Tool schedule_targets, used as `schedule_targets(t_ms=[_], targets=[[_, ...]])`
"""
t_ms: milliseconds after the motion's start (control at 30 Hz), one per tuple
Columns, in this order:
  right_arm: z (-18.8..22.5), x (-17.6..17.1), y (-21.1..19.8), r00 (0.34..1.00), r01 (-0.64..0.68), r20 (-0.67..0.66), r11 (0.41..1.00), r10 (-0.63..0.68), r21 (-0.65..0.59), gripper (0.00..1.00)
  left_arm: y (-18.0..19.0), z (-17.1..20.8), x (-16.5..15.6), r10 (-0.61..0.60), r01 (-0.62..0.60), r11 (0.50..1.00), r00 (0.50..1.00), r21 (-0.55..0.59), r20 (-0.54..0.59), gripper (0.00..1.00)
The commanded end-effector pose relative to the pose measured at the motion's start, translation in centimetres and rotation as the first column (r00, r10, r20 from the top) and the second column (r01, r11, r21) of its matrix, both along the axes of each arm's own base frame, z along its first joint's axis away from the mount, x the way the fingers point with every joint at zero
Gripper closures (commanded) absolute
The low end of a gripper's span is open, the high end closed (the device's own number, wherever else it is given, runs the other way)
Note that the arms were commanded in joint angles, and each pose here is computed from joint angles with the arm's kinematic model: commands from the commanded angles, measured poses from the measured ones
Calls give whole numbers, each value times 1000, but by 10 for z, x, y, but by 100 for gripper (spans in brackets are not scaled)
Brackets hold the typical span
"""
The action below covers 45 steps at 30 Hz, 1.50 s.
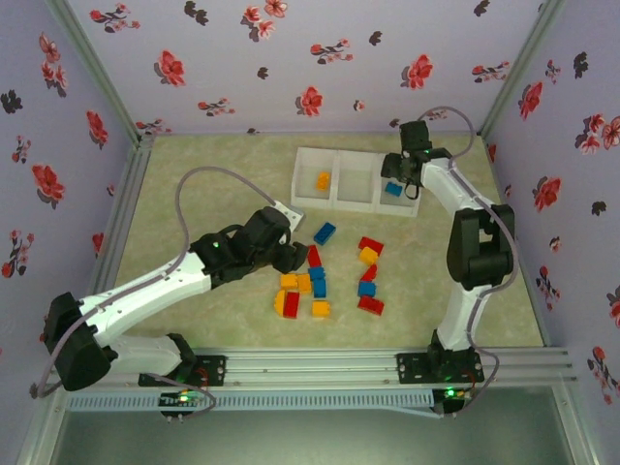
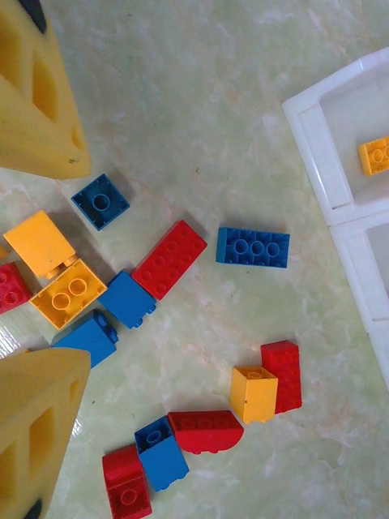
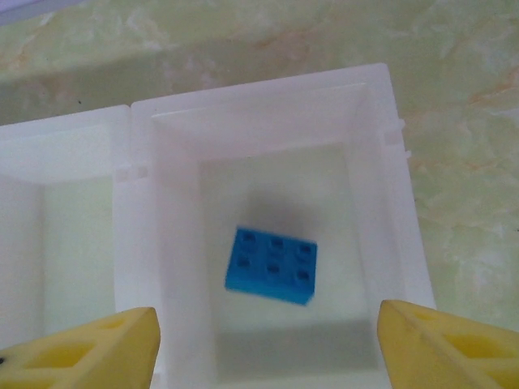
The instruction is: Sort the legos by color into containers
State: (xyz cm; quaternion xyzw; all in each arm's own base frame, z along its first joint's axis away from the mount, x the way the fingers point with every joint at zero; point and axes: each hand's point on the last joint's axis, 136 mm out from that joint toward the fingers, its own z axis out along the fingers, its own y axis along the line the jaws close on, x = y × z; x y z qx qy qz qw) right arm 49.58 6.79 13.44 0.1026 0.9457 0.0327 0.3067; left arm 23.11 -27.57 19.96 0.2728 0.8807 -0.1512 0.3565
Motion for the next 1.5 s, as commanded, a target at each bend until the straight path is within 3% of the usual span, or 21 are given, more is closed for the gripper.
schedule_targets(t_ms=[0, 333, 500, 800, 1167, 1467], targets=[[13, -7, 1, 1000, -15, -4, 1000, 15, -6, 28, 2, 5, -1, 15, -15, 1000, 1000, -10, 12, 41], [32, -75, 39, 991, -126, 33, 991, 127, -47, 29, 10, -15, -2, 103, -102, 995, 993, 16, -57, 41], [15, -120, 55, 984, -173, 23, 980, 176, -100, 29, 27, -42, -2, 223, -209, 973, 963, 100, -151, 40], [-13, -178, 60, 985, -168, 23, 984, 170, -54, 30, 31, -88, -15, 323, -284, 944, 902, 170, -287, 40], [-16, -191, 54, 988, -154, 8, 984, 156, -83, 31, 51, -137, -49, 436, -373, 900, 803, 227, -407, 51], [-25, -194, 52, 989, -146, -14, 985, 146, -92, 32, 42, -147, -63, 417, -351, 908, 799, 227, -433, 51]])
